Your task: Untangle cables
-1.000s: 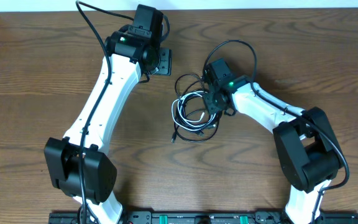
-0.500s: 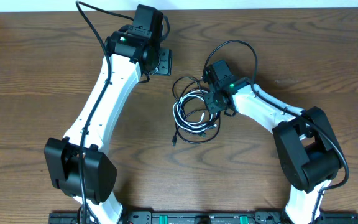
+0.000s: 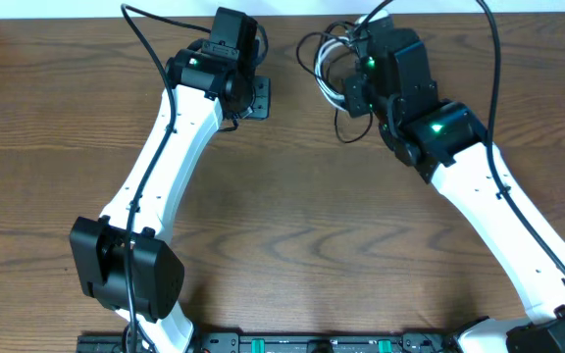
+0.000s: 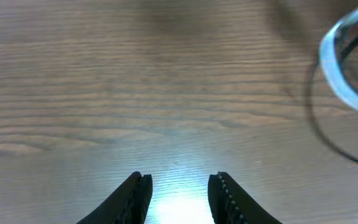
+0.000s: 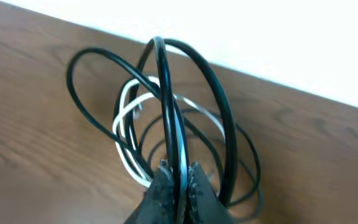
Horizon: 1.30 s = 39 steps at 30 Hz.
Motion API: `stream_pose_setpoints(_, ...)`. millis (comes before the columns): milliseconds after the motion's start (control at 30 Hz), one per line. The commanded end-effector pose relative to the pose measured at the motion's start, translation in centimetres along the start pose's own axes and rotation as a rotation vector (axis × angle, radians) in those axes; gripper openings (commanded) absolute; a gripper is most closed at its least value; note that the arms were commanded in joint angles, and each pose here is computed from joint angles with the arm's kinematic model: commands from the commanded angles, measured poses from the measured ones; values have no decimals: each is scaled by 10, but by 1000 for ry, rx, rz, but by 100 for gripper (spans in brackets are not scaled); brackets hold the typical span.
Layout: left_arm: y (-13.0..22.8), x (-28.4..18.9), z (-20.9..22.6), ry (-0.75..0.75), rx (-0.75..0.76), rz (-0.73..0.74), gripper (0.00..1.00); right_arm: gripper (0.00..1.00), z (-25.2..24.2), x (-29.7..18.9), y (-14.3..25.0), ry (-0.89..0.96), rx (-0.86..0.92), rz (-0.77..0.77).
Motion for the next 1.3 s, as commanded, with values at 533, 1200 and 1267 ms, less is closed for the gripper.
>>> stream_pose_setpoints(533, -75, -48, -70, 306, 103, -402, 23, 1, -6, -19, -16, 15, -3, -65)
stream_pose_setpoints(1200, -45, -48, -140, 424, 350, -354, 60, 1, -9, -71, -40, -32, 20, -177)
stream_pose_setpoints(1267, -46, -47, -137, 403, 344, -359, 54, 1, -6, -71, -40, -53, 18, -173)
Point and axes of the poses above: each gripper's point midway between its finger pads, its own x axis out along the fingers, its own z axis along the line the jaws close on, y = z × x, the point moved 3 cm from there along -x, back along the fingers, and after that the axes turned 4 degrees about x, right-handed, at the moved point
